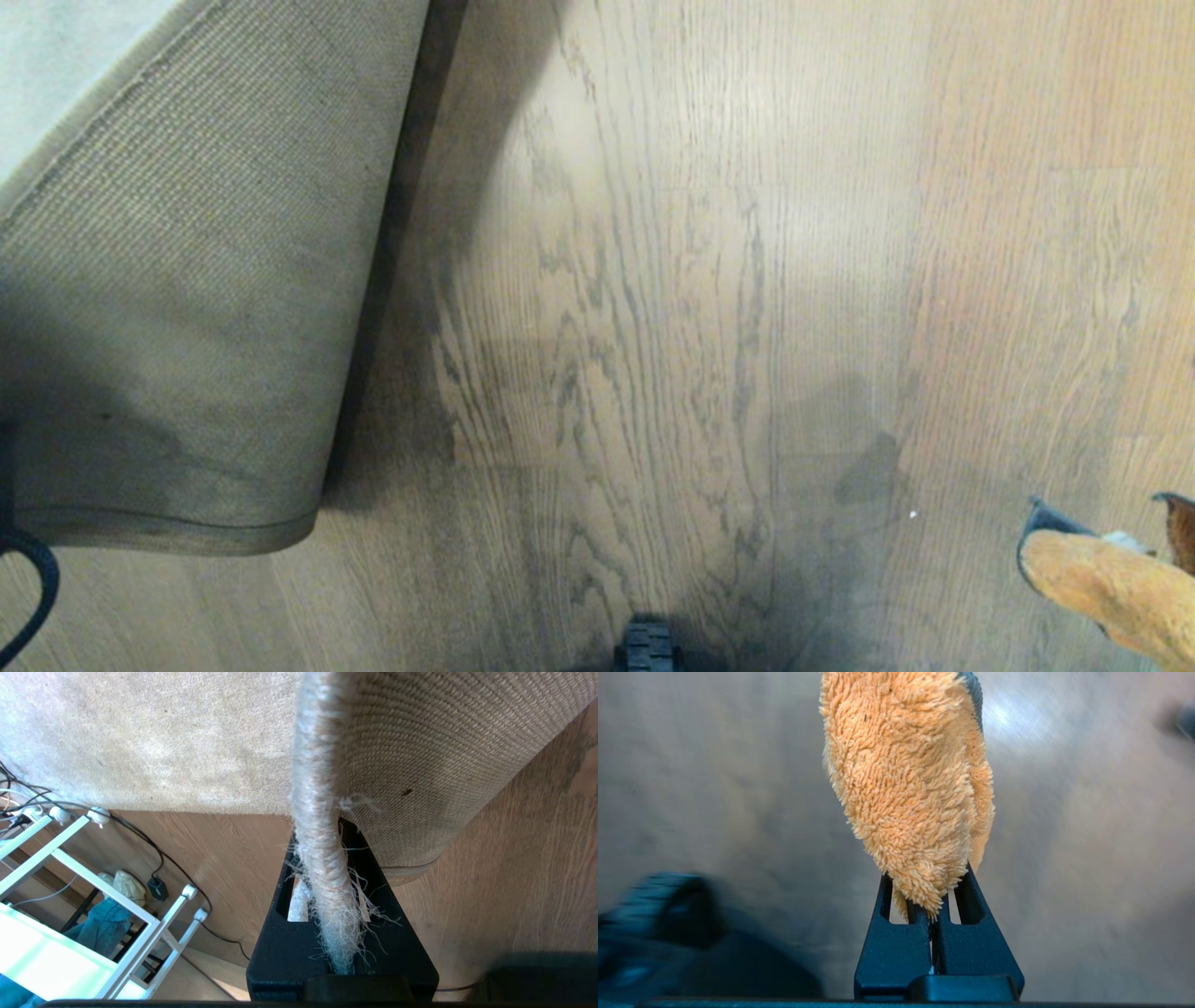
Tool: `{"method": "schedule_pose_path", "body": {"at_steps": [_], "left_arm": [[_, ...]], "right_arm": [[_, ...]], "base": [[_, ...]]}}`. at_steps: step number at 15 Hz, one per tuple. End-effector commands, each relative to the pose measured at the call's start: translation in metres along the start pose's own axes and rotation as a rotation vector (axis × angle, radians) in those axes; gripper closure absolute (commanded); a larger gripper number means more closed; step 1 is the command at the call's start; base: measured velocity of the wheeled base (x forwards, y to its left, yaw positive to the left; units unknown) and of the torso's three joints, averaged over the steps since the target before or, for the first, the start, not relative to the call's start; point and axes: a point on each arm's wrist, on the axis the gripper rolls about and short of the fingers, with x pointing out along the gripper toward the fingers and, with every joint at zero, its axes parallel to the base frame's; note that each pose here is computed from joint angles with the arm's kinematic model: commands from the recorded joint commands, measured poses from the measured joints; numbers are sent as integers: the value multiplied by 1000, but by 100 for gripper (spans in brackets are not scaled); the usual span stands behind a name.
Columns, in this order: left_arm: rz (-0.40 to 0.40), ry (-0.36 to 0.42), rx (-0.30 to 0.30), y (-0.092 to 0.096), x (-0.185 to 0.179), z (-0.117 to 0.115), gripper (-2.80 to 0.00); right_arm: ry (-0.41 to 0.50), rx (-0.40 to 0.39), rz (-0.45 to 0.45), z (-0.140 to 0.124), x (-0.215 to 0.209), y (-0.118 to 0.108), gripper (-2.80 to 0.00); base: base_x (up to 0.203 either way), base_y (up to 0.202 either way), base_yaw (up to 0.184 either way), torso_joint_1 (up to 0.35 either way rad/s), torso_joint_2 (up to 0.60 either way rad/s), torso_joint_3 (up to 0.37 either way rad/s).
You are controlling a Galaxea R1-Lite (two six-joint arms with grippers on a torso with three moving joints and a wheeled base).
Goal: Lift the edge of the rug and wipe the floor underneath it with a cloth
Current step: Wipe the floor under the carpet with a rag
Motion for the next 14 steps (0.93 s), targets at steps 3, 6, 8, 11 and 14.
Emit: {"method": "schedule_pose_path", "body": {"at_steps": [3, 6, 8, 11, 14], "left_arm": [[5, 14, 14, -3, 3, 0, 0], [4, 22, 21, -6, 6, 2, 0], [4, 26, 25, -7, 8, 3, 0], [4, 33, 32, -11, 12, 6, 0], [3, 49, 47, -16, 17, 8, 0]], "right_arm": [[21, 9, 167, 32, 3, -2, 0], [83, 35, 339, 47, 21, -3, 0], [106, 54, 441, 53, 34, -3, 0], [154, 94, 566, 60, 55, -5, 0], [208, 133, 653, 67, 84, -7, 0]], "base": [[0, 0, 0, 0, 0, 0], [0, 0, 0, 0, 0, 0], [0, 0, 0, 0, 0, 0], [0, 0, 0, 0, 0, 0], [0, 0, 0, 0, 0, 0]]}}
